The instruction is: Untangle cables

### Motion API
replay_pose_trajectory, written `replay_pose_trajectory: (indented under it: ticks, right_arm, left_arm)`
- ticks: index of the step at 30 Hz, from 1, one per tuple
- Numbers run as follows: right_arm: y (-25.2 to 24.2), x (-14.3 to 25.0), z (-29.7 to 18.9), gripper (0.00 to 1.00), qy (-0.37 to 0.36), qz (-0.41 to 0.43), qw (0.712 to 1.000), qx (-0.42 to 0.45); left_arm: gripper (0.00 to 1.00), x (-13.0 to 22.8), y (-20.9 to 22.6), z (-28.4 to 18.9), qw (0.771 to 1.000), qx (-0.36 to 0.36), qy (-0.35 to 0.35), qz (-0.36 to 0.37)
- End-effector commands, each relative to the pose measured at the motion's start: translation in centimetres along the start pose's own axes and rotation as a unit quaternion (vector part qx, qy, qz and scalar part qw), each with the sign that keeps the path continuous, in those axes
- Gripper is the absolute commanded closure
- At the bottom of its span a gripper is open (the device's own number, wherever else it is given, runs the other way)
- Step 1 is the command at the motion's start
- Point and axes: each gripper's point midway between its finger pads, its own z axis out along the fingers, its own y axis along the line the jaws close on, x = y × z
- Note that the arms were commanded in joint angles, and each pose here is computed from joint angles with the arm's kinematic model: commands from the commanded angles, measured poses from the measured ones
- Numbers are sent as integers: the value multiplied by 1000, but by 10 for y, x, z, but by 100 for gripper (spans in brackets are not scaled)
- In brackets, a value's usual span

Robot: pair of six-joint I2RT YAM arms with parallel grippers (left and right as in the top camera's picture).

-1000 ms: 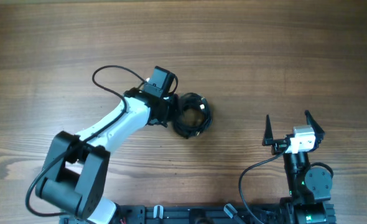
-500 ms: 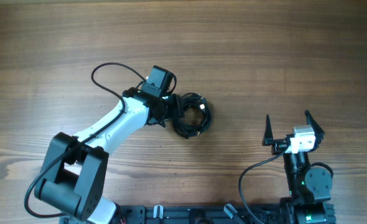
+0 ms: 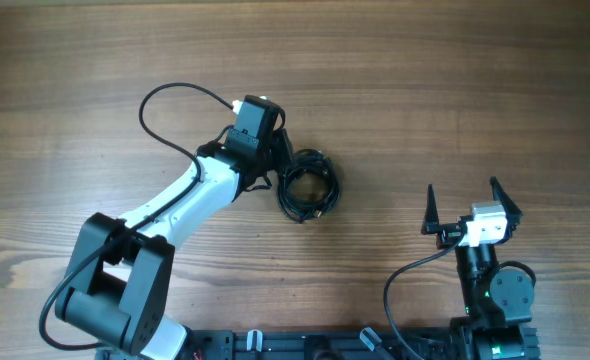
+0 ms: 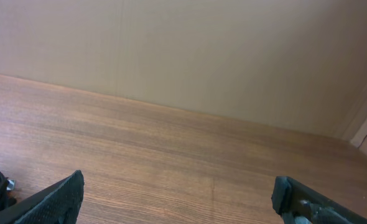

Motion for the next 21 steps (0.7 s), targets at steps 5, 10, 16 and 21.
replay_pose_trajectory:
  ticks: [5, 10, 16, 21]
  right_arm:
    - [1, -2, 0, 0, -6, -1, 1000, -5]
    - [1, -2, 0, 0, -6, -1, 1000, -5]
    - [1, -2, 0, 0, -6, -1, 1000, -5]
    - [1, -2, 0, 0, -6, -1, 1000, -5]
  left_arm:
    - [80, 49, 15, 5, 996, -57, 71, -23]
    - [82, 107, -8, -1, 984, -24, 178, -7]
    - [82, 104, -21, -13, 985, -3, 171, 0]
    - [70, 29, -35, -33, 996, 55, 68, -33]
